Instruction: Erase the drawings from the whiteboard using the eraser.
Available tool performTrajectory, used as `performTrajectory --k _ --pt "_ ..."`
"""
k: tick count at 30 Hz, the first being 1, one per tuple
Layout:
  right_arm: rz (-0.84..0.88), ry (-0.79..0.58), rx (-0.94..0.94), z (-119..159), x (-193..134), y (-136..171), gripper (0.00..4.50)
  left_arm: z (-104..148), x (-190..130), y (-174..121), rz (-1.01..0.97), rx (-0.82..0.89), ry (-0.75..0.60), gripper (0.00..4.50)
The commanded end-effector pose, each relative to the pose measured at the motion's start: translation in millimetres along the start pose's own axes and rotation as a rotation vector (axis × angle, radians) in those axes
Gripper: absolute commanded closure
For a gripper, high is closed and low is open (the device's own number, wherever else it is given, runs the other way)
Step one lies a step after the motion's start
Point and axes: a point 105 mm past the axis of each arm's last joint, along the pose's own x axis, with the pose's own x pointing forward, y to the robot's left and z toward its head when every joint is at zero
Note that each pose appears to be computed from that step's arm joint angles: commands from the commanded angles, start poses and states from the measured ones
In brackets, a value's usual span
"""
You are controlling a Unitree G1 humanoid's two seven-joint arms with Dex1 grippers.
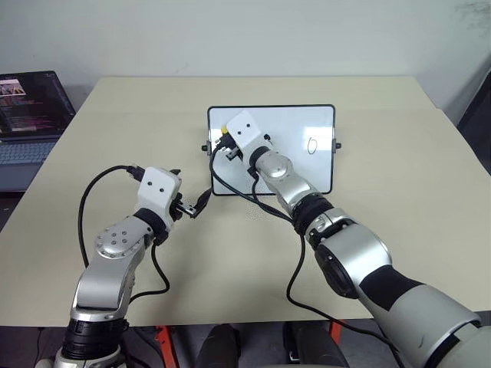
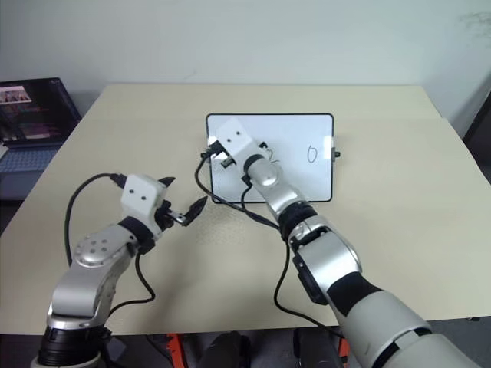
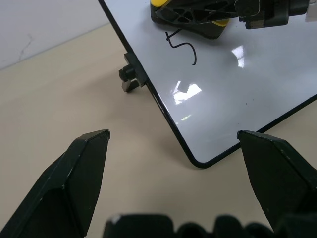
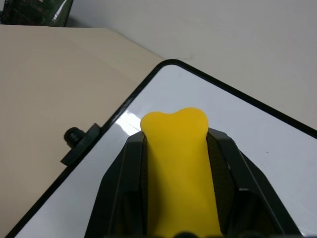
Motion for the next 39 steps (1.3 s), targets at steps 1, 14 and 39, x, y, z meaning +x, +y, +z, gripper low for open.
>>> performTrajectory --k 1,14,39 --pt "0.020 -0.024 -0.013 7.7 1.9 6.7 3.22 14.5 -6.4 6.9 0.039 0.031 -0.045 0.00" --pt "-0.002 -0.044 0.015 10.9 1.5 0.2 3.22 11.6 -9.5 8.0 0.050 0.028 -0.040 0.00" --pt "0.061 0.093 0.007 -37.0 -9.0 26.7 3.22 17.4 -13.6 12.3 0.060 0.046 -0.045 0.00"
